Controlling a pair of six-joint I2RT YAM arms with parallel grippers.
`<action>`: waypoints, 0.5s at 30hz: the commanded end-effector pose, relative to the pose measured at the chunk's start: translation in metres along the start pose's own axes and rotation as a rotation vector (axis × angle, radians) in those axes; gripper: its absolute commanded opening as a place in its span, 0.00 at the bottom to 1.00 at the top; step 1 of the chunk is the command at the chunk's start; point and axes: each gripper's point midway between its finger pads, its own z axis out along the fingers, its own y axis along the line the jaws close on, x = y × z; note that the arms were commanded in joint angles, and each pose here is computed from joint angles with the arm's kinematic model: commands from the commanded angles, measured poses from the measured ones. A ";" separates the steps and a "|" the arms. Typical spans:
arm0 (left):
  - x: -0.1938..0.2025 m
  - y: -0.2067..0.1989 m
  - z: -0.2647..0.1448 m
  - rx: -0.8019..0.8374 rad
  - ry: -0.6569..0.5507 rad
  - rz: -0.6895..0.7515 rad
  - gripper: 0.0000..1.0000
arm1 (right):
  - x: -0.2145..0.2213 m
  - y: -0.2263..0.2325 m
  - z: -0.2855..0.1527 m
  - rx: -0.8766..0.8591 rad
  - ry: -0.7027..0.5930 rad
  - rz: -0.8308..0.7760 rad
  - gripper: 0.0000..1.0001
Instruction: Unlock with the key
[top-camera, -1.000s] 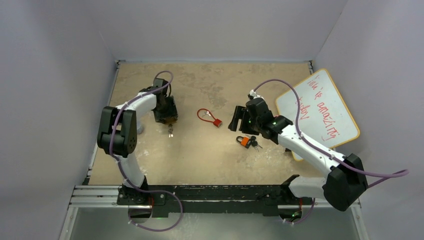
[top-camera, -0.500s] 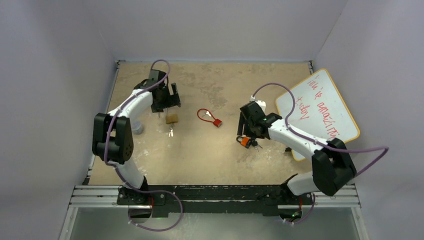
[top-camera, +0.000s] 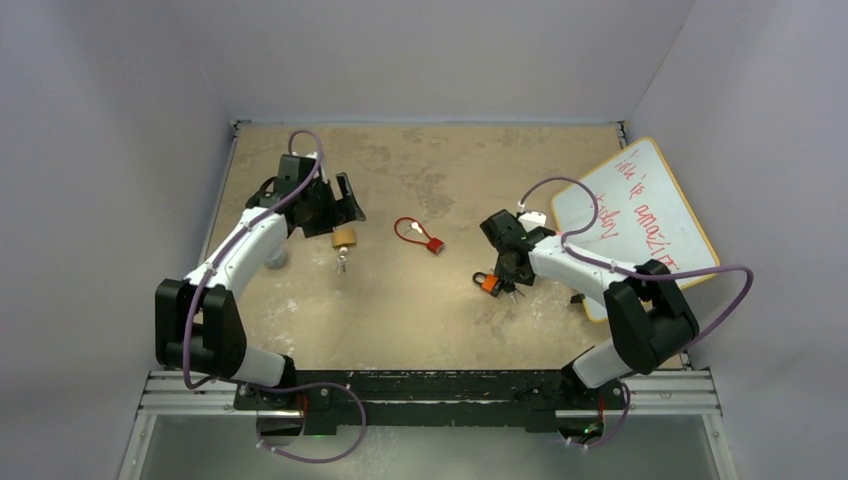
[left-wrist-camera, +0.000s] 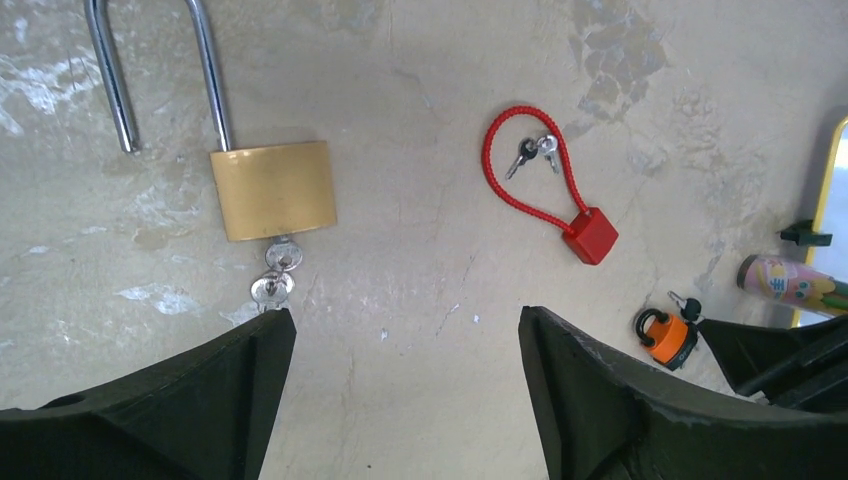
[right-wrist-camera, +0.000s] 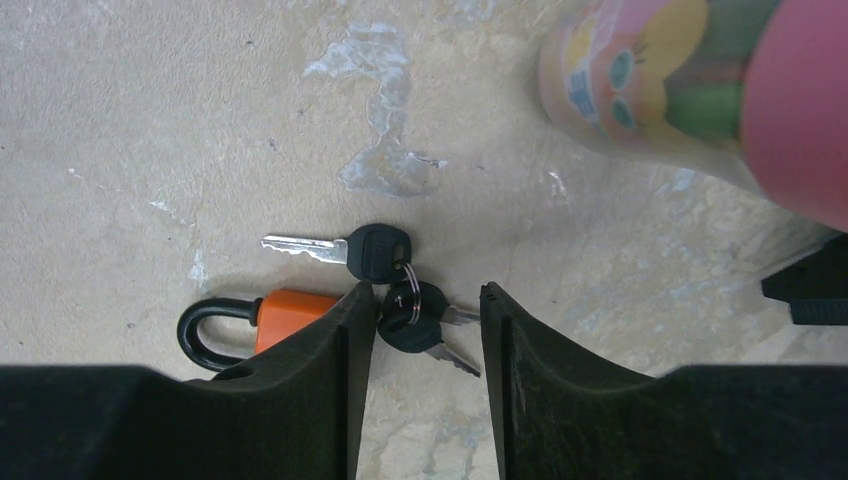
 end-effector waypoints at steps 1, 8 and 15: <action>0.002 -0.009 -0.002 0.052 0.001 -0.011 0.84 | 0.006 0.013 0.014 -0.041 0.020 0.060 0.44; 0.012 -0.010 -0.003 0.074 0.026 -0.017 0.84 | 0.026 0.021 0.018 -0.095 0.115 0.021 0.51; 0.019 -0.008 -0.002 0.072 0.040 -0.014 0.84 | 0.027 0.024 0.026 -0.090 0.123 -0.056 0.51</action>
